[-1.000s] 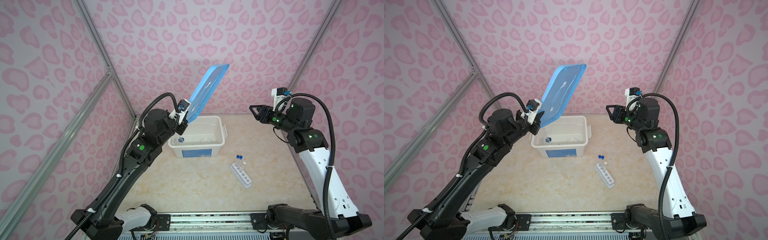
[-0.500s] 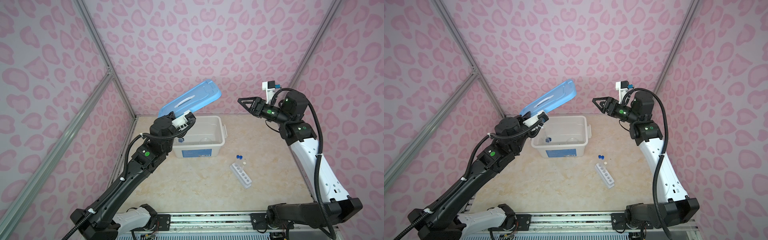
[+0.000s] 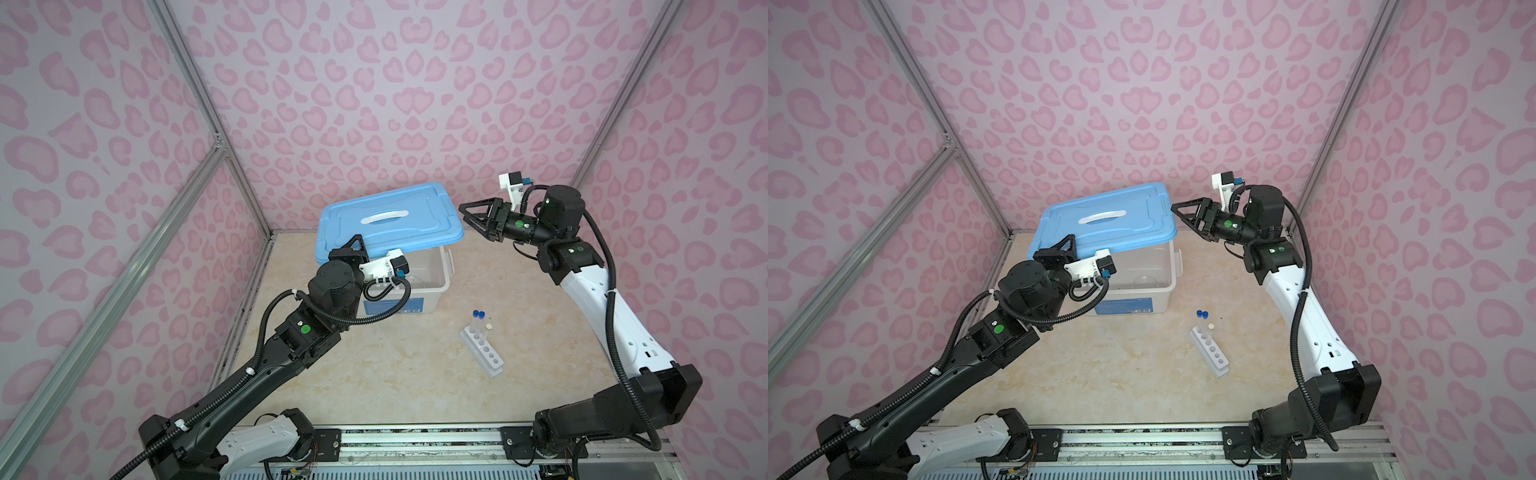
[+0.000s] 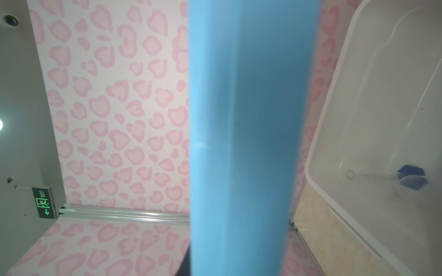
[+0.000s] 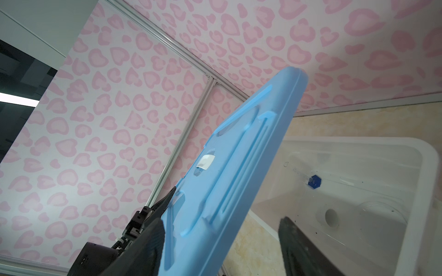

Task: Organize the chemistry lab equipment

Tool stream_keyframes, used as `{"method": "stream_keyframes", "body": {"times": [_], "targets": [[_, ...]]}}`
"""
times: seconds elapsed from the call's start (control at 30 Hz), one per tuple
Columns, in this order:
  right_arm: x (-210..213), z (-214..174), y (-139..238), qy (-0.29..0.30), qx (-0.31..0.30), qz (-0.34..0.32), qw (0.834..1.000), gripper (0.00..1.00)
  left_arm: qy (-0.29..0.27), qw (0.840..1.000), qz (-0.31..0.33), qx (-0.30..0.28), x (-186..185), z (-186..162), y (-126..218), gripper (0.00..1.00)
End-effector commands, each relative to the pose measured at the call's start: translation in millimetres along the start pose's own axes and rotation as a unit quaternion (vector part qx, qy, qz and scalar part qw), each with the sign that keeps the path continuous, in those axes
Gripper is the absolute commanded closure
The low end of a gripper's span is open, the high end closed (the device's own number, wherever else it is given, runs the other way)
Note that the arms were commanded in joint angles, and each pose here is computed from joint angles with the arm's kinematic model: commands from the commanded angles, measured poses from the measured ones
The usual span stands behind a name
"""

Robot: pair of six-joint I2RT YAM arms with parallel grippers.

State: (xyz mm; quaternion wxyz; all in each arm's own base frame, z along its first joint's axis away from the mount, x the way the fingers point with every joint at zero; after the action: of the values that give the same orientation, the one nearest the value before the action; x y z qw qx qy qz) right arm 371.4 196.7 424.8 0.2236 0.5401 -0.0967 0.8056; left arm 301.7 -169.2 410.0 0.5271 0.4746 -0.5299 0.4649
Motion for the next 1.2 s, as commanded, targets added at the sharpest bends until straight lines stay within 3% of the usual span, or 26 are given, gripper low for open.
{"method": "stream_keyframes", "body": {"times": [0.0,0.23,0.37,1.0,1.17], "targets": [[0,-8,-9,-0.011,0.022,0.018,1.000,0.25,0.009,0.999,0.037,-0.005,16,2,4,0.93],[-10,-12,-20,-0.029,0.034,0.013,0.999,0.25,-0.006,0.999,0.034,-0.026,9,12,10,0.92],[-19,-13,-22,-0.036,0.037,0.001,0.999,0.32,-0.014,0.999,0.035,-0.037,6,17,11,0.91],[-39,-18,-30,-0.077,0.046,-0.002,0.996,0.88,-0.032,0.997,0.033,-0.069,-5,29,18,0.83],[-38,-16,-33,-0.104,0.030,0.026,0.994,0.96,-0.028,0.996,0.031,-0.076,-6,32,18,0.75]]}}
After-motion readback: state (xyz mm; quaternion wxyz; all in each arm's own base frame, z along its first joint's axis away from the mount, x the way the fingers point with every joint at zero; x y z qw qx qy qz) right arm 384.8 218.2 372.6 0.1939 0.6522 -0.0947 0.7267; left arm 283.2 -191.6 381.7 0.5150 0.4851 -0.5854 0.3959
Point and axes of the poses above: each gripper's point midway between its finger pads, its own y axis back along the fingers, its own x axis along the line the jaws close on, z = x × y, the point moved 2 cm from there along y, back along the fingers, and after that the axes turned 9 degrees about -y, right-handed, at the moved point
